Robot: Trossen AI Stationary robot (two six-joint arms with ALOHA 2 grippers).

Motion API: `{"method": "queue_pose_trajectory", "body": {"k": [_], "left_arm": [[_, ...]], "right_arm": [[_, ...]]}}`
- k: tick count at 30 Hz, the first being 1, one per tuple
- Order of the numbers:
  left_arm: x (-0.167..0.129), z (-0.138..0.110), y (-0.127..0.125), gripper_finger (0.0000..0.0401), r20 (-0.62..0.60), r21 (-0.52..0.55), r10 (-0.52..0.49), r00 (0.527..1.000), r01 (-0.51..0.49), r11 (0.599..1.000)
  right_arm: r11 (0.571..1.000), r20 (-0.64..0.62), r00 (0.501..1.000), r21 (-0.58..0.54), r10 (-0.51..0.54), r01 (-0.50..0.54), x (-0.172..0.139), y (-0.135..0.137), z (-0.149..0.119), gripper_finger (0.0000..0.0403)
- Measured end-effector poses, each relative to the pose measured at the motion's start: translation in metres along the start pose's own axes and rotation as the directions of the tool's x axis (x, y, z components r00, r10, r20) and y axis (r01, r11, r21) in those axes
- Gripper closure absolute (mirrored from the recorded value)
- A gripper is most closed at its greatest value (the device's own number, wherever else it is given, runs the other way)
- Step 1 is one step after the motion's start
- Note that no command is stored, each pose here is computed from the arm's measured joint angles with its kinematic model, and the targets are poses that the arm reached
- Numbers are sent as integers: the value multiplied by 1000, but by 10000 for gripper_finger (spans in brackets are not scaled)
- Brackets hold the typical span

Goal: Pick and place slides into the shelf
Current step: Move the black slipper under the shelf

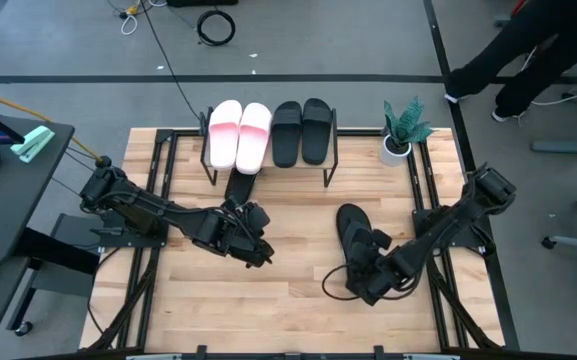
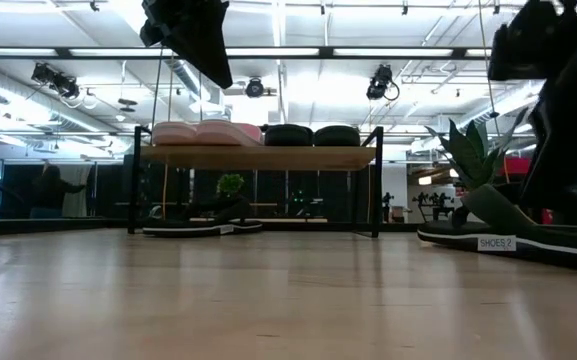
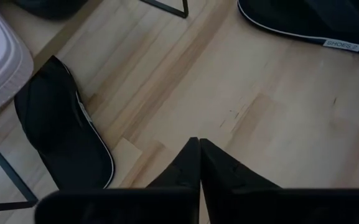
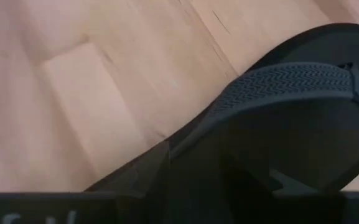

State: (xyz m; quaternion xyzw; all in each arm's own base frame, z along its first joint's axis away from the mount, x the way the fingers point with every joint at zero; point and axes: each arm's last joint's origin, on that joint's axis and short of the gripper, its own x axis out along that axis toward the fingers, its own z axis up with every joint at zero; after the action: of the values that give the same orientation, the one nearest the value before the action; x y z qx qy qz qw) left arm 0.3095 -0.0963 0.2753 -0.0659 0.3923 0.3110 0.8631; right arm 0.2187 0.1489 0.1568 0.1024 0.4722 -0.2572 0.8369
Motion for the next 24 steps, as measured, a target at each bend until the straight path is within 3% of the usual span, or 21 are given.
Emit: {"method": "queue_pose_trajectory", "body": {"k": [7, 15, 24], "left_arm": [[0, 0, 0, 371, 0, 0, 0, 1000, 0, 1000], [0, 0, 0, 394, 0, 0, 0, 1000, 0, 1000], [0, 0, 0, 378, 0, 0, 0, 1000, 0, 1000]], "right_arm": [[999, -1, 999, 6, -51, 51, 12, -7, 12, 259], [995, -12, 995, 18, -95, 95, 23, -18, 28, 259], [994, 2, 997, 75, -80, 79, 25, -18, 33, 259]]}}
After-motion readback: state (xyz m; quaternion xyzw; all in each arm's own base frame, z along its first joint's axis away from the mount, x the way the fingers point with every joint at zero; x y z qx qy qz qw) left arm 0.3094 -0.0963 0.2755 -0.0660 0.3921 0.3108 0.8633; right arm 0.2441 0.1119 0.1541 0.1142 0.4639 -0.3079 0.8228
